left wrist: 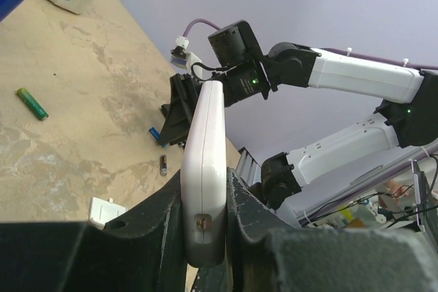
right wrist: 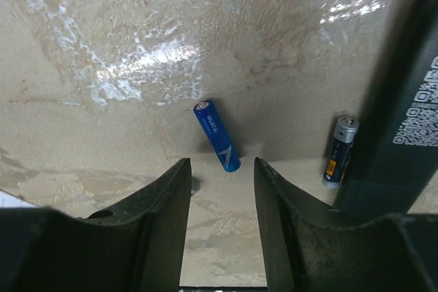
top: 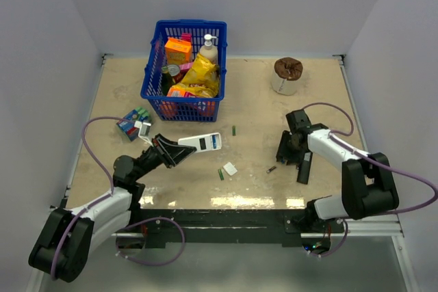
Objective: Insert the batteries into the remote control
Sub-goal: Adjust the battery at the center of the board.
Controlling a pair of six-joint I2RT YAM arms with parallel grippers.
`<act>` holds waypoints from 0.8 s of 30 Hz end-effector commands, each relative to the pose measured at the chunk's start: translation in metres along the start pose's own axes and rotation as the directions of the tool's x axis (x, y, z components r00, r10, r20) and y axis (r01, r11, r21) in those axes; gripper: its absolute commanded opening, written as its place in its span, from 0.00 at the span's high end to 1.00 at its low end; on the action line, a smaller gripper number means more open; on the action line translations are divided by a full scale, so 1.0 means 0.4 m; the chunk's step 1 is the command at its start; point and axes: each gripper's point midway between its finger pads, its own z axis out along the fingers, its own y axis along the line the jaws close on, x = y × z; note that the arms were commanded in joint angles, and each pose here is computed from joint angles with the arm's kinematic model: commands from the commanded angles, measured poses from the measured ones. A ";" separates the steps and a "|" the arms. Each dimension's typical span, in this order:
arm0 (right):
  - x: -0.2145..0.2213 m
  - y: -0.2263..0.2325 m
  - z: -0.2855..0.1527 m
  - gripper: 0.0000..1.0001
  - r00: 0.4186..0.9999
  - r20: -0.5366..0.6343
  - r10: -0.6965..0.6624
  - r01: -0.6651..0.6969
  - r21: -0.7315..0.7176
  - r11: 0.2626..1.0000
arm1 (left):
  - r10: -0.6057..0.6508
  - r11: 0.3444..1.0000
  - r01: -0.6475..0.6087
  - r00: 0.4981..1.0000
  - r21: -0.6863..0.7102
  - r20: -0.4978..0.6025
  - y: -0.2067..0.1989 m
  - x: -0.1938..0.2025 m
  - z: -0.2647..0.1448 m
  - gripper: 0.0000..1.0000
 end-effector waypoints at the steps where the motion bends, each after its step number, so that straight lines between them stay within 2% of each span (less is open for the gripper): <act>1: -0.002 0.028 0.015 0.56 1.000 -0.006 0.014 -0.015 -0.061 0.998 | 0.054 0.999 -0.054 0.998 -0.002 0.016 0.008 0.005 -0.011 1.00; 16: -0.015 0.159 0.016 0.59 0.998 -0.062 0.020 -0.038 -0.299 0.953 | 0.073 0.997 -0.073 0.997 0.003 0.019 0.002 -0.011 0.003 1.00; 24: -0.043 0.209 0.023 0.55 0.999 -0.048 -0.002 -0.014 -0.342 0.939 | 0.073 0.997 -0.073 0.997 0.002 0.020 0.002 -0.013 0.003 1.00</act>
